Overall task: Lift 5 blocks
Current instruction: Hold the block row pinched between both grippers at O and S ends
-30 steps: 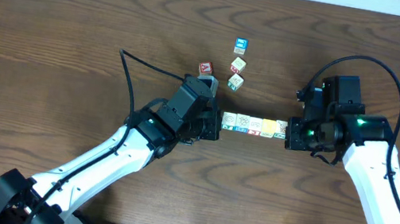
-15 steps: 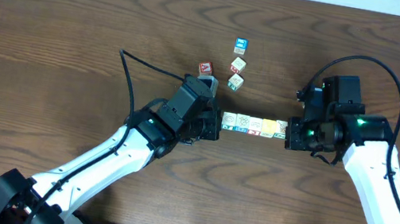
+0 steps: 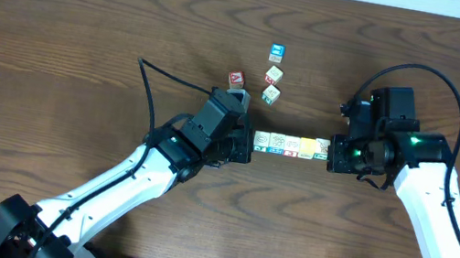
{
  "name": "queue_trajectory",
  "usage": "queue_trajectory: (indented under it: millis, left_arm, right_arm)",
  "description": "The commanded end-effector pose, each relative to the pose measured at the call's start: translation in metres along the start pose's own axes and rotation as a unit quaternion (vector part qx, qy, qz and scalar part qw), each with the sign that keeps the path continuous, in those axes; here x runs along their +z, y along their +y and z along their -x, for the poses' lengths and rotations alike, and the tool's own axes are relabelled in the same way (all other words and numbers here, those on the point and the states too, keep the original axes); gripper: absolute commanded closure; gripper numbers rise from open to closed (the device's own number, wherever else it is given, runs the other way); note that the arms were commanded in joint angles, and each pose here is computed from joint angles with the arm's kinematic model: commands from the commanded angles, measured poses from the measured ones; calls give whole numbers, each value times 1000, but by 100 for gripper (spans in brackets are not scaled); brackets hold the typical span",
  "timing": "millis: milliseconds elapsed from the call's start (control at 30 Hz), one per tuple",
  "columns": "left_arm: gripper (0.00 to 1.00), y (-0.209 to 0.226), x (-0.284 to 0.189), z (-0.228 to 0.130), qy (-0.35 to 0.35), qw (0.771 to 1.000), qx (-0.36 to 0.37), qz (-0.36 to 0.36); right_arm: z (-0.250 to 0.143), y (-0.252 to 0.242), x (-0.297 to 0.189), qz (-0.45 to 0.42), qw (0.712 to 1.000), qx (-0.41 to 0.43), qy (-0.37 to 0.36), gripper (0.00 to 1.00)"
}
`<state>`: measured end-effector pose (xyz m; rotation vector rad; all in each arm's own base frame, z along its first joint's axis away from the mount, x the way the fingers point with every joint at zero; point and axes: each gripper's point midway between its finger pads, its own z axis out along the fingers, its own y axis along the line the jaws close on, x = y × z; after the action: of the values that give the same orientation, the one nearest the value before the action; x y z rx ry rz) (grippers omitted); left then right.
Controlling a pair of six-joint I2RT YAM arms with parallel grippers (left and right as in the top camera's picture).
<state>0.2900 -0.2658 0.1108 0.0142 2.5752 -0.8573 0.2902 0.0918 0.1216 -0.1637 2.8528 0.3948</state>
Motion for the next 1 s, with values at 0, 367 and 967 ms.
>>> queue_trajectory:
  millis: [0, 367, 967]
  left_arm:
    - [93, -74, -23, 7, 12, 992, 40, -121]
    - [93, -73, -22, 7, 12, 992, 40, -121]
    - [93, -68, -18, 6, 12, 993, 37, -109]
  right_arm:
    - [-2, 70, -15, 151, 987, -49, 0, 99]
    - [-2, 70, -15, 151, 987, -49, 1, 99]
    - [-3, 72, -15, 157, 986, -47, 2, 99]
